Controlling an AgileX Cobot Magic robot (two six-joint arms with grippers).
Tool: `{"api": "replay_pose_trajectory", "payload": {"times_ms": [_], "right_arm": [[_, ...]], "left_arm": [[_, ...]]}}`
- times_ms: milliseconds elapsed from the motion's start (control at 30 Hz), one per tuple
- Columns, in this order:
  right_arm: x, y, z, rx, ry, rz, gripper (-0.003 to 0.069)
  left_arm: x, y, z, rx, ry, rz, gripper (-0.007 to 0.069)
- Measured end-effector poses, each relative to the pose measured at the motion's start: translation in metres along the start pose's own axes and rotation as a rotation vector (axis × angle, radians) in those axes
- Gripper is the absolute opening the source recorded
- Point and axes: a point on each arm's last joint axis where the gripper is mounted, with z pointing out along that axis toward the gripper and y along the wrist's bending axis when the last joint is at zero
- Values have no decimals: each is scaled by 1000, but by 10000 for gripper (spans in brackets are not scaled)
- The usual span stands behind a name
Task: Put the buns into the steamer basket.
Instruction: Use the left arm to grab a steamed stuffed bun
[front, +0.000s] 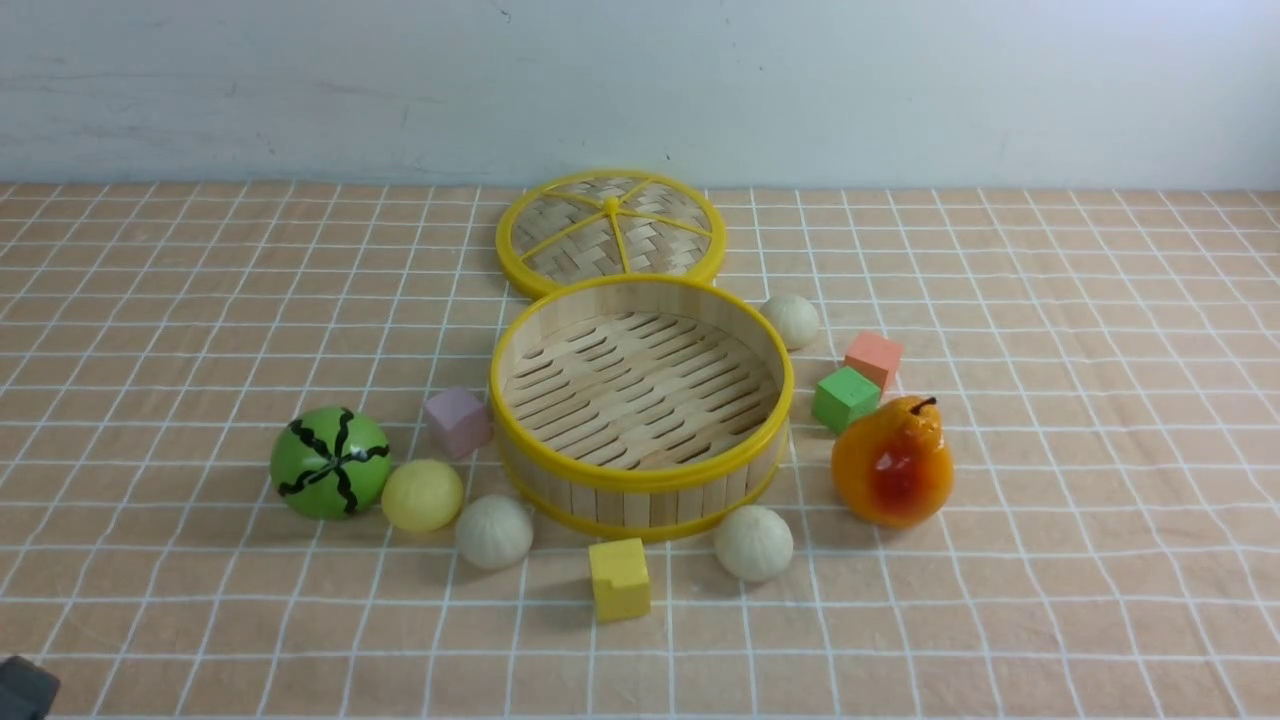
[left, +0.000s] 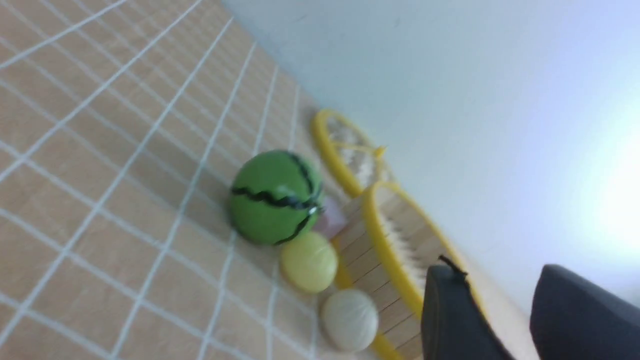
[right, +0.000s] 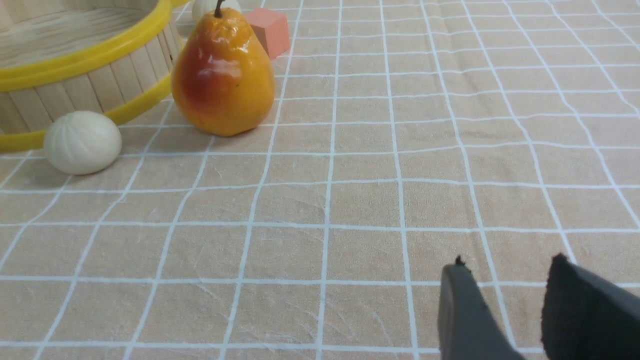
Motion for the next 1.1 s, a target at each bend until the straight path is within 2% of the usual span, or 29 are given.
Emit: {"api": "replay_pose_trajectory", "payload": {"times_ms": [233,567,667,733,800,833,900,933,967,1000,1100], "right_arm": [[0,0,0,0,0,0,242],[0,0,0,0,0,0,242],[0,0,0,0,0,0,242],[0,0,0,0,0,0,242],[0,0,0,0,0,0,242],[0,0,0,0,0,0,242],[0,0,0,0,0,0,242],[0,0,0,0,0,0,242],[0,0,0,0,0,0,242],[0,0,0,0,0,0,242],[0,0,0,0,0,0,242]], "left_arm": [[-8,-7,-1,74,-83,-24,239],[-9,-8,-1,88,-97,-72,229],[-16,-15,-2,103,-103,-99,185],[-36,-39,-8,157,-146,-44,86],[-49,-52,-12,150,-146,26,16],[-54,-58,-12,131,-135,56,-14],[-67,-70,-9,44,-75,116,-13],[-71,-72,-3,-54,5,154,-13],[-73,-75,-3,-63,12,168,-13],[-74,-74,6,-177,126,221,-13],[-73,-74,25,-355,411,375,-13]]}}
